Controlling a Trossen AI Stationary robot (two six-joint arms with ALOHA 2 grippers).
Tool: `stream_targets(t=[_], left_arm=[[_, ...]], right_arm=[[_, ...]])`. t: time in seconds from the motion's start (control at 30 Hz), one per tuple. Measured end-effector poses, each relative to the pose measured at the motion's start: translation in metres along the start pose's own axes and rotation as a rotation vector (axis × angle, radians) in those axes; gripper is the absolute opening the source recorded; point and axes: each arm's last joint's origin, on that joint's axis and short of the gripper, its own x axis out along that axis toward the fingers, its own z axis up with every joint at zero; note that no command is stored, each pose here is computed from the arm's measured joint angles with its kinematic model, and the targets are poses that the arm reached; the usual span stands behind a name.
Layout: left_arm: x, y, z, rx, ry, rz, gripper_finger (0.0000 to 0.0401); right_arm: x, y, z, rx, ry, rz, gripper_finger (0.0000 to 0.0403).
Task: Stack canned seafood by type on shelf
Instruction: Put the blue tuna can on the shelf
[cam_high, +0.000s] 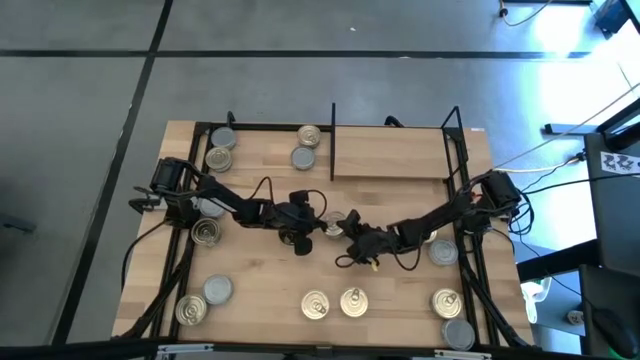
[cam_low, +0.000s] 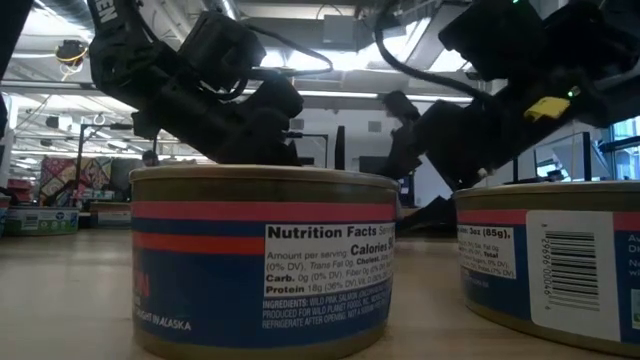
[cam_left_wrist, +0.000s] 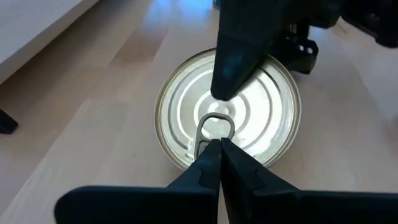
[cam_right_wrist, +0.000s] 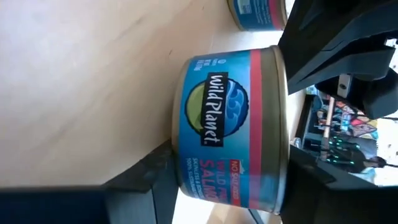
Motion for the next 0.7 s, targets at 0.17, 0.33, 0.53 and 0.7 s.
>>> stream_targets(t=[0.17, 0.33, 0.53, 0.7], left_arm=[[-0.017, -0.005, 0.017, 0.018, -0.021, -0.016, 0.0001], [-0.034, -0.008, 0.019, 0.062, 0.06, 0.018, 0.0004], [-0.046, -0.004, 0.025, 0.061, 0.079, 0.102, 0.0002], [-0.048, -0.003, 0.029, 0.047, 0.054, 0.107, 0.0006]], right_arm=[[-0.015, -0.013, 0.001, 0.085, -0.014, -0.008, 0.0198], [-0.035, -0.034, -0.008, 0.157, 0.076, -0.086, 0.0197], [-0.055, -0.065, -0.027, 0.224, 0.139, -0.165, 0.0197], [-0.052, -0.09, -0.057, 0.322, 0.23, -0.221, 0.0197]])
